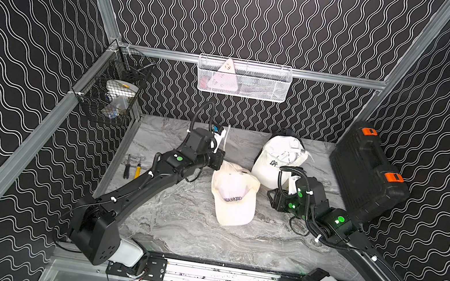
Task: Open the adjustable buckle of the baseball cap
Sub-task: Place the baseball cap at the corner of the board.
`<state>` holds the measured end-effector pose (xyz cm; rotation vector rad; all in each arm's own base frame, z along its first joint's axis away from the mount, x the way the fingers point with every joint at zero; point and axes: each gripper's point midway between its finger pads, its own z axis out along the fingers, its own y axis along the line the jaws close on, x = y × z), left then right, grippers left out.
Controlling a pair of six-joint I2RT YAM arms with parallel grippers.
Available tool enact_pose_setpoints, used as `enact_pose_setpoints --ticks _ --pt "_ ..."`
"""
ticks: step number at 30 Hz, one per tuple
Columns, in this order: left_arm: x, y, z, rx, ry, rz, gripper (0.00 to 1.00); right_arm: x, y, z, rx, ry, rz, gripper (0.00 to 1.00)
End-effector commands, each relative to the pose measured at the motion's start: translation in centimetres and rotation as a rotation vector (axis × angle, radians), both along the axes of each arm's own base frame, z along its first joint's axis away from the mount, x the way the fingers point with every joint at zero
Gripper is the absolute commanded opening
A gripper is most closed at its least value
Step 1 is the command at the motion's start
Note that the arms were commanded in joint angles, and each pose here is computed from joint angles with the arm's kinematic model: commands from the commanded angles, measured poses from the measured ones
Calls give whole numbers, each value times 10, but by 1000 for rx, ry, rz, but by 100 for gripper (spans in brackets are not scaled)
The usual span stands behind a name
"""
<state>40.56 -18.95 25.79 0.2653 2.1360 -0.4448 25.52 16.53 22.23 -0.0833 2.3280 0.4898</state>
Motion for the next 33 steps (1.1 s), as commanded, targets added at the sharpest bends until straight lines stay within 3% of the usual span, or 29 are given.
enact_pose_setpoints --ticks 1,15,33 --pt "20 14 13 -54 -23 35 0 -1 -4 -1 -15 -6 -8 58" --pt "85 128 17 -110 -10 302 0 2 -1 -6 -12 4 2 58" --pt "138 241 72 -111 -73 522 0 25 22 6 41 14 37 58"
